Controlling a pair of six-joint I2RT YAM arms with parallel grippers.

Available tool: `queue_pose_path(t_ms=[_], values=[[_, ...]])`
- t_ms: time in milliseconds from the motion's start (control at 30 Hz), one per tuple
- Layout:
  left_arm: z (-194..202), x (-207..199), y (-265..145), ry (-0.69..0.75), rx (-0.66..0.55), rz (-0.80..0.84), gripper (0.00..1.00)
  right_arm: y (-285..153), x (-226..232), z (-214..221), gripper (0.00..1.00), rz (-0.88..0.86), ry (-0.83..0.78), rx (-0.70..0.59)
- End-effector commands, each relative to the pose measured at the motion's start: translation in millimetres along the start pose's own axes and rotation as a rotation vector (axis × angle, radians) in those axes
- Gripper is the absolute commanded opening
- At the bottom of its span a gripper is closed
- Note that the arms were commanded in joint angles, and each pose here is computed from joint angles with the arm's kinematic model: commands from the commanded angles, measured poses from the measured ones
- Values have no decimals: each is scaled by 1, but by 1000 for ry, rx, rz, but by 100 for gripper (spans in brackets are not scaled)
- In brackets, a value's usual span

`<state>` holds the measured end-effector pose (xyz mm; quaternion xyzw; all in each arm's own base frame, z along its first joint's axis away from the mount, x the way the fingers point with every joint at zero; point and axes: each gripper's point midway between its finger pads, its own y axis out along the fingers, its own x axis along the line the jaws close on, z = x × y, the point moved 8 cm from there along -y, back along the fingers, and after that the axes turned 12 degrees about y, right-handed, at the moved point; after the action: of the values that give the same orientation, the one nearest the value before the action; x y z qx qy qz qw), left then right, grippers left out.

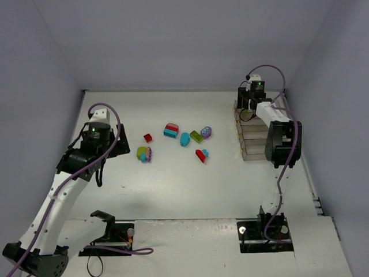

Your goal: Sort the legos into containers by color

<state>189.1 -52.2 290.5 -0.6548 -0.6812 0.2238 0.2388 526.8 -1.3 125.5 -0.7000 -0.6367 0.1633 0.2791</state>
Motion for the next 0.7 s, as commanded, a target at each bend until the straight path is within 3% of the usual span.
queue_pose_path(t_ms=[0,167,333,533,667], values=[[-15,-3,2,-23,-62,3,83,-27,8,-48,60,-44,-15,-127],[-15,-4,3,-4,-60,6,83,-70,20,-60,60,-137,-16,-154],[-15,-5,6,4,-57,17,83,-121,77,-52,56,-290,-90,-172],[-16,-8,8,24,-48,39,83,-146,146,15,54,-425,-185,-54],[-16,-7,5,30,-52,48,83,-144,168,59,54,-453,-233,39]])
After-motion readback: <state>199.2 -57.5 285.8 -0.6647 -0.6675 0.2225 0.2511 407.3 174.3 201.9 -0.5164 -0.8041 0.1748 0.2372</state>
